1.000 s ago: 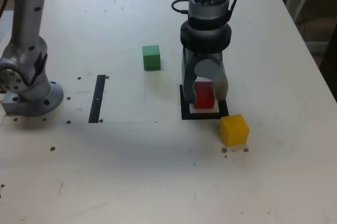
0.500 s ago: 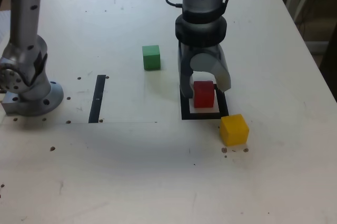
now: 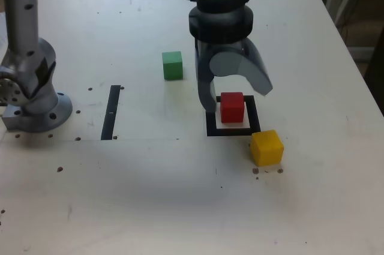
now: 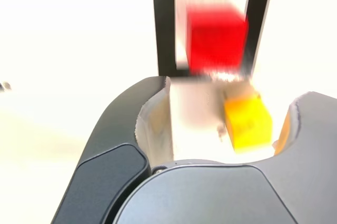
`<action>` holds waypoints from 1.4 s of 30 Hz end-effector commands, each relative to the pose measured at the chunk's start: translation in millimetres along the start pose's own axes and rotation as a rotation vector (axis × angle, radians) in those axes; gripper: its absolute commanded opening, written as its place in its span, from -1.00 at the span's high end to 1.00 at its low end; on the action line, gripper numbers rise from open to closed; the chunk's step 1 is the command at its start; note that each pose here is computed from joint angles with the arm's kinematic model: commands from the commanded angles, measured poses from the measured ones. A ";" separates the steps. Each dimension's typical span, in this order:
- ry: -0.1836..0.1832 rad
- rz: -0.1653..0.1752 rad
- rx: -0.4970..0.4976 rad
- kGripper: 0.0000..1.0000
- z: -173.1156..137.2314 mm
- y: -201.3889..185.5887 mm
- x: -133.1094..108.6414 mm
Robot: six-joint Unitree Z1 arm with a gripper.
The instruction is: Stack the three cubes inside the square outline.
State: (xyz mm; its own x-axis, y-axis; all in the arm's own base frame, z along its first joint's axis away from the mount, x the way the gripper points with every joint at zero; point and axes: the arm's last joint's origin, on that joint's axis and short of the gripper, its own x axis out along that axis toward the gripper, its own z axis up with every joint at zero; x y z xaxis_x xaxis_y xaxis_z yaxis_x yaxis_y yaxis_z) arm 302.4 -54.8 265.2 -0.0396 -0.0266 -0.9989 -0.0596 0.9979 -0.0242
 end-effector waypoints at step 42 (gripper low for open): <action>0.084 0.077 -0.170 -0.86 65.8 -67.6 49.0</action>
State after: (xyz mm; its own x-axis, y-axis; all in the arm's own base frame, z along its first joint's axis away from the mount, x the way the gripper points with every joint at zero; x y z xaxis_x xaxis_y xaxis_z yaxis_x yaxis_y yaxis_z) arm 365.2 -121.9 217.7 -0.1343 0.0385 -0.9902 -0.2190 0.9734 0.0676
